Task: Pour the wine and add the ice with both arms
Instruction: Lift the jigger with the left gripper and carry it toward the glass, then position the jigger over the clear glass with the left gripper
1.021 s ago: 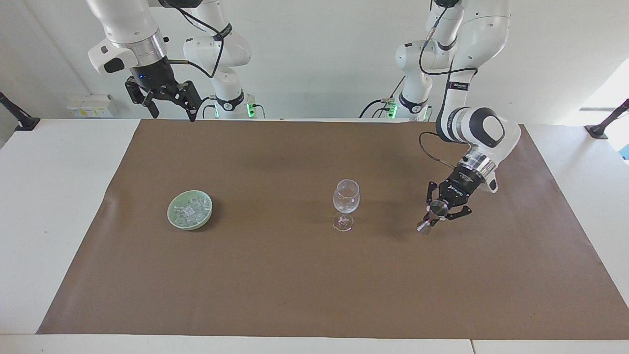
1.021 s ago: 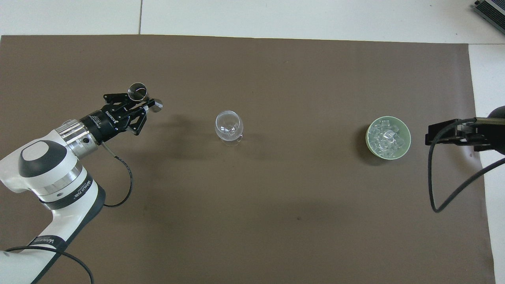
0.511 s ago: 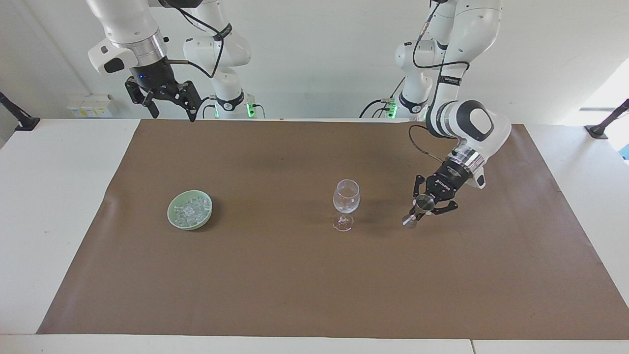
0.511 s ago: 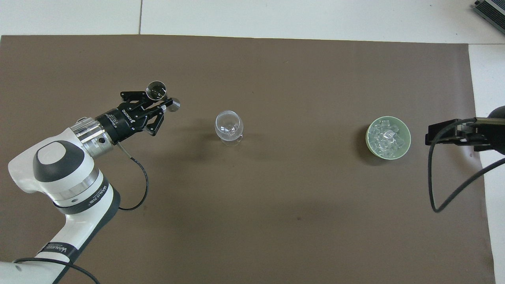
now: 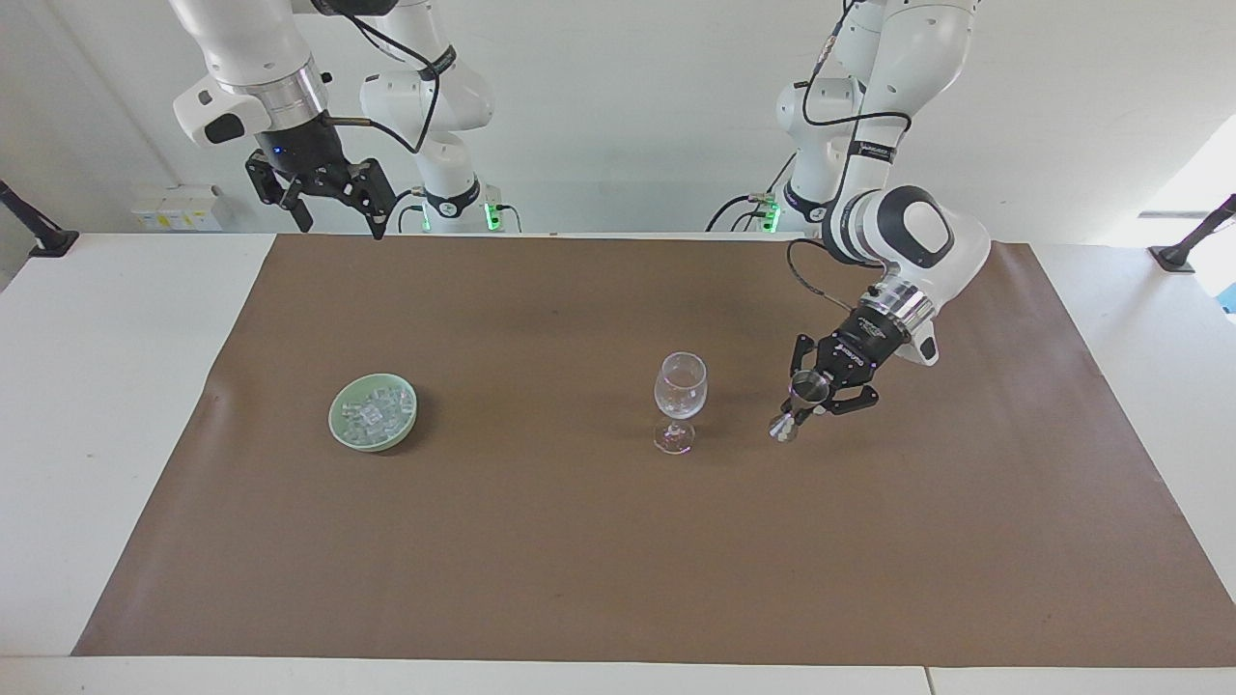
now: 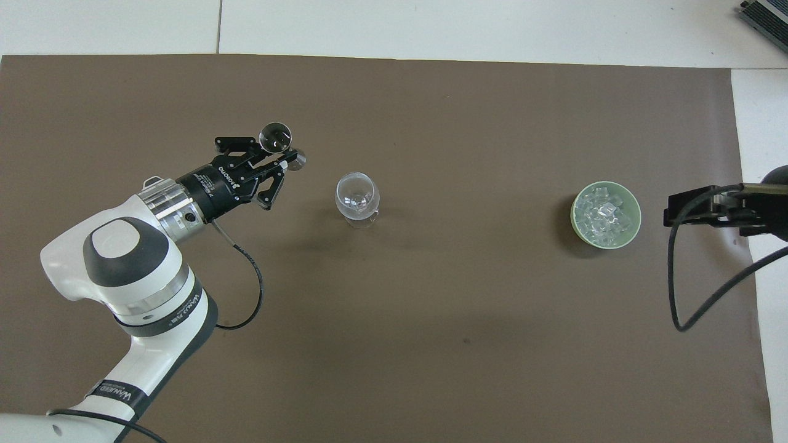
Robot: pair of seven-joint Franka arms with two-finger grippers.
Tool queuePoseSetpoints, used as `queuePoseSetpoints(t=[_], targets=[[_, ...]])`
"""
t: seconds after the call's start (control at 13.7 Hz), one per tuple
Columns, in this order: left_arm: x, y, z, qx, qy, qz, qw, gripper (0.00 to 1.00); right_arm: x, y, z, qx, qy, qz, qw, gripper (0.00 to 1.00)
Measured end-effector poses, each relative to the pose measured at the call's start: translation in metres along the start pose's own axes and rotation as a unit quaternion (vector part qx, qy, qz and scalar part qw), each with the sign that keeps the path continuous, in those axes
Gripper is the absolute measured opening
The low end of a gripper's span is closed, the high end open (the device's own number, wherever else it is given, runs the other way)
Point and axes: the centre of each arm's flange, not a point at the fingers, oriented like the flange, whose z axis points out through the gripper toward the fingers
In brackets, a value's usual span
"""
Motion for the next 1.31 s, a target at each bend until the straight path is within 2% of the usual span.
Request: queuePoseSetpoints(t=[0.66,1.31], targets=[[-0.028,-0.031,0.026,0.007,0.0,0.023,1.0,0.22,0.0,0.0,0.0,0.0,0.0,0.0,1.0,1.0],[-0.033,-0.042,0.04,0.002,0.011,0.082,0.997,0.22,0.0,0.0,0.0,0.0,0.0,0.0,1.0,1.0]])
